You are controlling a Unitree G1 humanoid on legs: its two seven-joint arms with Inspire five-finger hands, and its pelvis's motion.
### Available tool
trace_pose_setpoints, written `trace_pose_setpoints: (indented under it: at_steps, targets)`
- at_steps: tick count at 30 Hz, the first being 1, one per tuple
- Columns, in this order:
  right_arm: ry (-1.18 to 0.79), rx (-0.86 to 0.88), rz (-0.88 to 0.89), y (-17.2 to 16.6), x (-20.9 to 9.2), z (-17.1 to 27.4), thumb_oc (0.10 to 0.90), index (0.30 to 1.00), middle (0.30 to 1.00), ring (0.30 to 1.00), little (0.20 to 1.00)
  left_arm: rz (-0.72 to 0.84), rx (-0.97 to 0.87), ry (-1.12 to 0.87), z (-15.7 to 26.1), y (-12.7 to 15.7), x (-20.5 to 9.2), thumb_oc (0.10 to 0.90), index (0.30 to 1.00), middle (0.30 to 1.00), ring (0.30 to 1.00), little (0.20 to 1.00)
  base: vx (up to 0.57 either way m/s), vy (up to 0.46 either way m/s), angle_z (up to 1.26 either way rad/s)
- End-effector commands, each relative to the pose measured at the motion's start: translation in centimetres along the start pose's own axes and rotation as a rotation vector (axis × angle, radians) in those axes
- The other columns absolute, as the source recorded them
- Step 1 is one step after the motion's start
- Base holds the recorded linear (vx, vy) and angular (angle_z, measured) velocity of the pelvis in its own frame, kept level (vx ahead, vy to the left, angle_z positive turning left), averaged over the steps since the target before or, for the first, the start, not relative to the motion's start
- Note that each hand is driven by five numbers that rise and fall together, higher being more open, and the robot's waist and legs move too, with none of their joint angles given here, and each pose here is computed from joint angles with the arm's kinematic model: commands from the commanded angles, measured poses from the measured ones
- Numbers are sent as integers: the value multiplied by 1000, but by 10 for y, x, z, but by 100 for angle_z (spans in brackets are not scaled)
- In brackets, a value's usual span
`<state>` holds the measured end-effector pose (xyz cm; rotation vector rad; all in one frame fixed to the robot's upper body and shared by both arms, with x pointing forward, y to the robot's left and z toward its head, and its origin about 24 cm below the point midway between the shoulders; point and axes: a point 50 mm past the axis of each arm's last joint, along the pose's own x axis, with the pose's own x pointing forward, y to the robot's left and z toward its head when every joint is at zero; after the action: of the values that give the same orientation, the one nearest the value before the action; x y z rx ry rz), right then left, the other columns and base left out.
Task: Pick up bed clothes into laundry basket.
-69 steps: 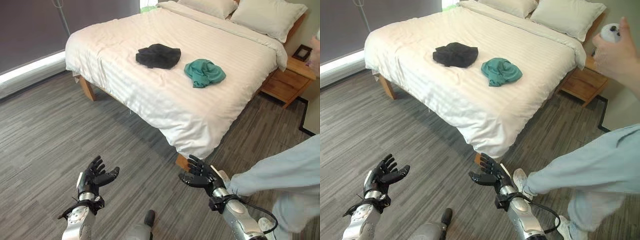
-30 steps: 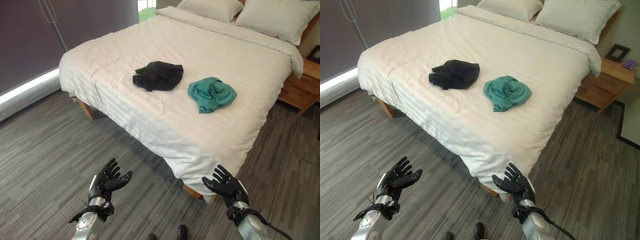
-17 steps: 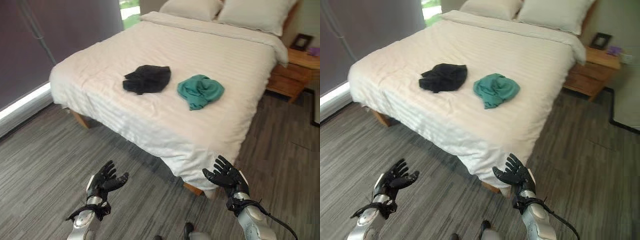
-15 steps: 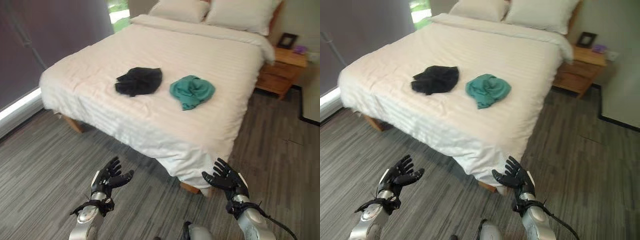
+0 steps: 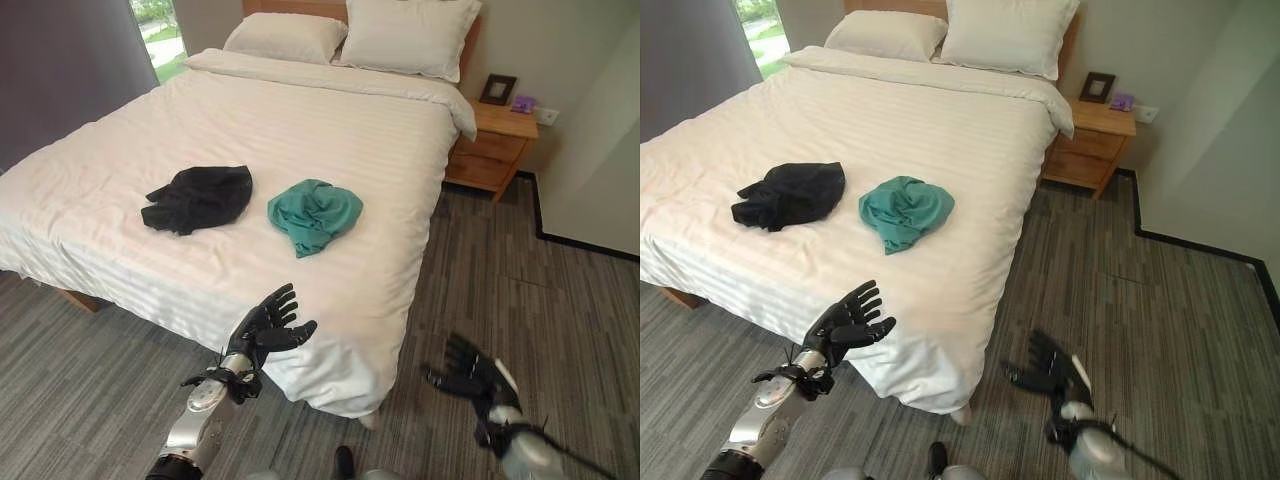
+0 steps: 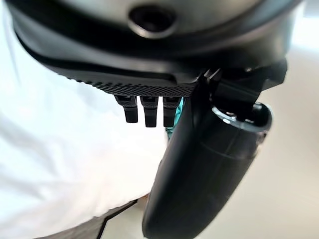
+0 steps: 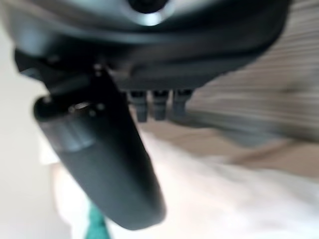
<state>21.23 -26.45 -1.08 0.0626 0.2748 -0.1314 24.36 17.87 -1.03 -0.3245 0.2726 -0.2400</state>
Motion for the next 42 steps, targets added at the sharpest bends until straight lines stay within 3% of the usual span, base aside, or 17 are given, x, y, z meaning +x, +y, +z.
trace_pose_setpoints:
  at_steps: [1, 3, 10, 12, 15, 17, 21, 23, 26, 29, 38, 42]
  targets:
    - [-414, -126, 75, -6, 9, 97, 800, 900, 900, 900, 900, -283, -36, -171, 50, -20, -9, 800, 900, 900, 900, 900, 198, 238, -3]
    - [-521, -152, 93, -3, 6, 123, 800, 900, 900, 900, 900, -322, -23, -236, 68, -19, -21, 800, 900, 900, 900, 900, 242, 472, -12]
    - [-540, -272, 57, -14, 6, 138, 800, 900, 900, 900, 900, -396, 119, -265, 91, -21, -34, 800, 900, 900, 900, 900, 93, 443, 10]
    - [-535, -346, 47, -15, 8, 143, 800, 900, 900, 900, 900, -348, 154, -290, 96, -15, -38, 800, 900, 900, 900, 900, 36, 389, 18]
    - [-539, -541, 20, -15, 26, 170, 800, 900, 900, 900, 900, -248, 108, -294, 85, -6, -40, 800, 900, 900, 900, 900, -53, 365, 10]
    - [-441, -627, -56, -35, 48, 181, 800, 900, 900, 900, 900, -259, 162, -239, 76, -8, -42, 800, 900, 900, 900, 900, 26, 275, 10]
    - [-406, -840, -162, -49, 67, 233, 800, 900, 900, 900, 900, -289, 130, -182, 61, -13, -42, 800, 900, 900, 900, 900, 143, 183, 32]
    - [-329, -934, -302, -73, 68, 254, 800, 900, 900, 900, 900, -286, 152, -130, 50, -13, -45, 800, 900, 900, 900, 900, 93, 20, 20]
    - [-368, -1046, -323, -58, 72, 292, 800, 900, 900, 900, 900, -255, 105, -77, 35, -8, -50, 800, 900, 900, 900, 900, 89, 30, 50]
    - [-297, -1066, -363, -62, 78, 298, 800, 900, 900, 900, 900, -297, 35, -4, 16, -16, -55, 800, 900, 900, 900, 900, 107, 44, 9]
    - [-275, -1037, -314, -48, 92, 278, 800, 900, 900, 900, 900, -295, 73, 22, 15, -15, -56, 800, 900, 900, 900, 900, 14, 10, 5]
    - [-158, -1167, -283, -34, 108, 253, 800, 900, 900, 900, 900, -255, 86, 12, 15, -12, -57, 800, 900, 900, 900, 900, 1, 19, -4]
